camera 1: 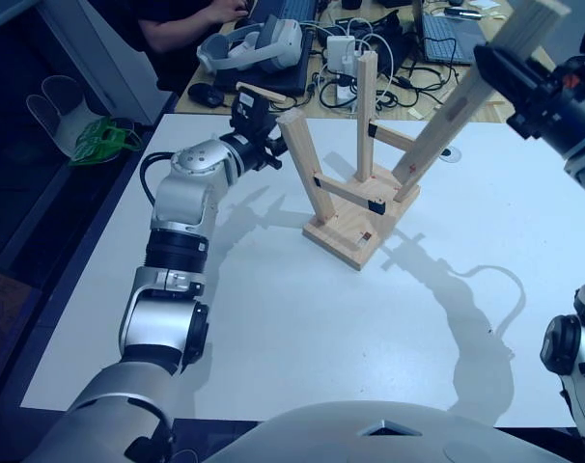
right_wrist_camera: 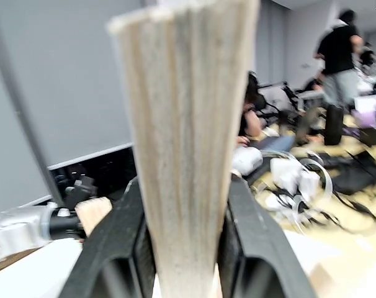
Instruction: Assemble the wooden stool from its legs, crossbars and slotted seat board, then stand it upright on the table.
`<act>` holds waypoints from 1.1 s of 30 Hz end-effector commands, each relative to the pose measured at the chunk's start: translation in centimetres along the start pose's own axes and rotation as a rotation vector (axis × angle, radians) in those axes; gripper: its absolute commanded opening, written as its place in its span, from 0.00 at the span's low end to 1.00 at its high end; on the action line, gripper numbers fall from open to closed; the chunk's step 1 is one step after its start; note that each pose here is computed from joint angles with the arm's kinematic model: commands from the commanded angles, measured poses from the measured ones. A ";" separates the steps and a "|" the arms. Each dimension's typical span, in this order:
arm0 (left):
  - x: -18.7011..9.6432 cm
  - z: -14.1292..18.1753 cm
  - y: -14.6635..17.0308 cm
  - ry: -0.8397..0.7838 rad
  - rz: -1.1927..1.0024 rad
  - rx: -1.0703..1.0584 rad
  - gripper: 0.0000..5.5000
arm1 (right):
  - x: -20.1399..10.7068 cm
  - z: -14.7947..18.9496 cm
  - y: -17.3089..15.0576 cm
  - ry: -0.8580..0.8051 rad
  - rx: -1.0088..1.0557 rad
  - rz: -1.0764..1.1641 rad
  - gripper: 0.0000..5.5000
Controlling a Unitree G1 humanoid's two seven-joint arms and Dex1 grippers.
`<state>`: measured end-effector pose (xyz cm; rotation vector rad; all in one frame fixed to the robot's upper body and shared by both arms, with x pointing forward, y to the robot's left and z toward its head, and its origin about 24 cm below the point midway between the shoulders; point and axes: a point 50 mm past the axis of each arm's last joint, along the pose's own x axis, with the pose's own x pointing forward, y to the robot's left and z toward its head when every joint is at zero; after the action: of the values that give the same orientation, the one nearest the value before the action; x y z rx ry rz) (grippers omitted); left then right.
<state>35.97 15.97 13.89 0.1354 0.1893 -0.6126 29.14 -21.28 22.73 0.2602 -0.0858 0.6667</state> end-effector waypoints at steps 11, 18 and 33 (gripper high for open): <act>-1.6 0.4 -5.3 0.034 -0.260 -0.100 0.41 | -4.8 -3.3 -2.8 -0.018 0.301 -0.231 0.18; -1.8 1.6 -9.2 0.012 -0.342 -0.152 0.41 | -7.3 -5.9 -3.8 0.078 0.343 -0.325 0.18; -2.0 2.5 -11.5 -0.009 -0.384 -0.215 0.41 | -8.4 -7.5 -5.4 0.111 0.211 -0.404 0.18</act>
<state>28.12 7.29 15.95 -0.1180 0.2683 -0.9721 25.70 -28.17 12.94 0.4944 0.1210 0.3008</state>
